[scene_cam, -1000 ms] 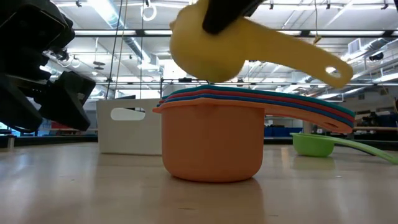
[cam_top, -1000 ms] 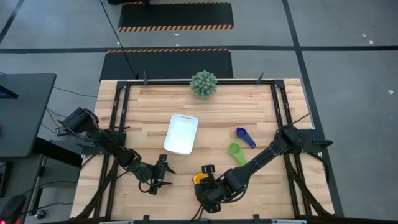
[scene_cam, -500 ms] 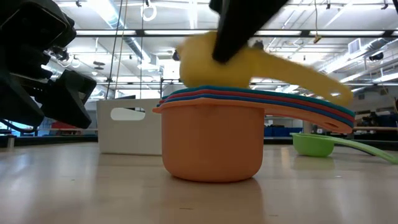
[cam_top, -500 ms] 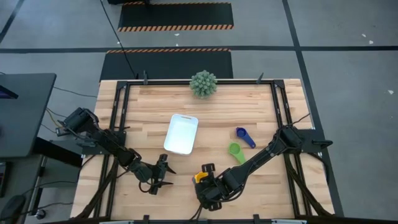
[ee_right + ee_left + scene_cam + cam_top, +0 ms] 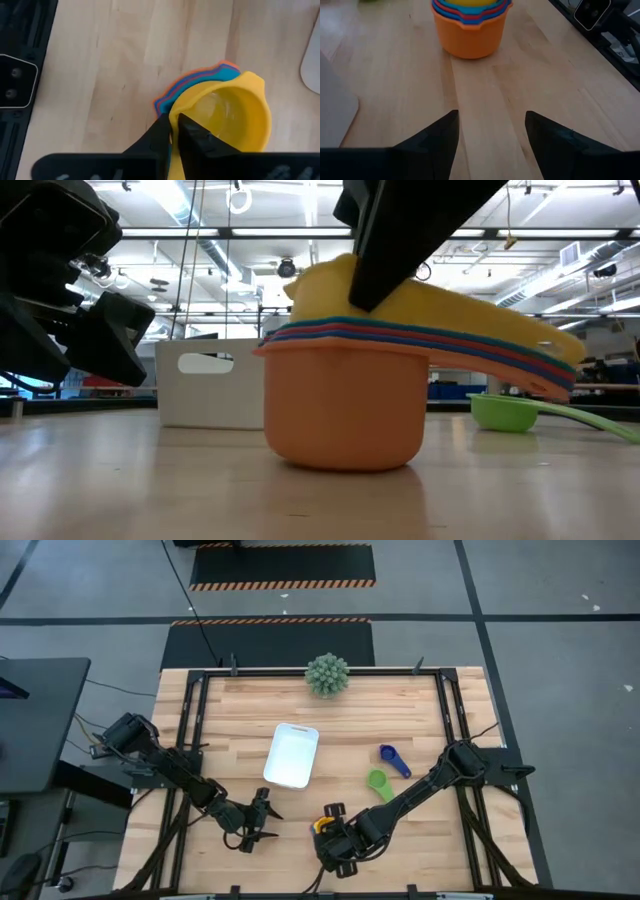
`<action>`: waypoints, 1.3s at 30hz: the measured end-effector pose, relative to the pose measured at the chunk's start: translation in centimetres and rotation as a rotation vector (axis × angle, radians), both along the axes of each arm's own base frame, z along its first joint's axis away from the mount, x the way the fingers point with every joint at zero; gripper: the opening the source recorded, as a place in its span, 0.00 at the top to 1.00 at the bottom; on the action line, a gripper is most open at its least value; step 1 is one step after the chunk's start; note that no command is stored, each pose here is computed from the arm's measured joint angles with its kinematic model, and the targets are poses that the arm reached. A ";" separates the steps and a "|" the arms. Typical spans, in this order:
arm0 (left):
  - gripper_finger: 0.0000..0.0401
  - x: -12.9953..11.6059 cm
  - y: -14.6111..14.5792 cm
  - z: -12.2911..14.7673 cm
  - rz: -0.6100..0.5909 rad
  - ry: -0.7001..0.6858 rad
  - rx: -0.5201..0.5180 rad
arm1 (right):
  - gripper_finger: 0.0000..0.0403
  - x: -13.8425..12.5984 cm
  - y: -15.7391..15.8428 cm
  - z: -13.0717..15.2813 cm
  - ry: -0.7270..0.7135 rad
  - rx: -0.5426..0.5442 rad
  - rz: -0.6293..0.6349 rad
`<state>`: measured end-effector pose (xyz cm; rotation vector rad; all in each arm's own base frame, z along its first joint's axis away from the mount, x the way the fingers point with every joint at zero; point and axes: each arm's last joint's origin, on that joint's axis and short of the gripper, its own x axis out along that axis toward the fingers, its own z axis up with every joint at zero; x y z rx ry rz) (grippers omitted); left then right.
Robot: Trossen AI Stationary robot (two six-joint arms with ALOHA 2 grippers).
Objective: Nest measuring cups in basket
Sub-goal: Stack the yellow measuring cup on the top of the light blue measuring cup
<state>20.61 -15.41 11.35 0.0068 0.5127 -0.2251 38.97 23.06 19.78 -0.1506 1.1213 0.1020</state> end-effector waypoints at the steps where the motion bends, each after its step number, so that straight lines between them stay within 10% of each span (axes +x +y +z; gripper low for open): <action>1: 0.42 0.0 0.0 0.0 0.000 0.000 0.000 | 0.88 0.0 0.0 0.0 0.002 0.001 -0.003; 27: 0.42 0.0 0.0 0.0 0.001 0.001 -0.003 | 0.34 -2.1 -1.0 0.2 0.225 0.022 -0.354; 39: 0.42 0.0 0.0 0.0 -0.008 0.005 -0.007 | 0.36 -3.4 -1.4 -1.9 0.329 -0.009 -0.387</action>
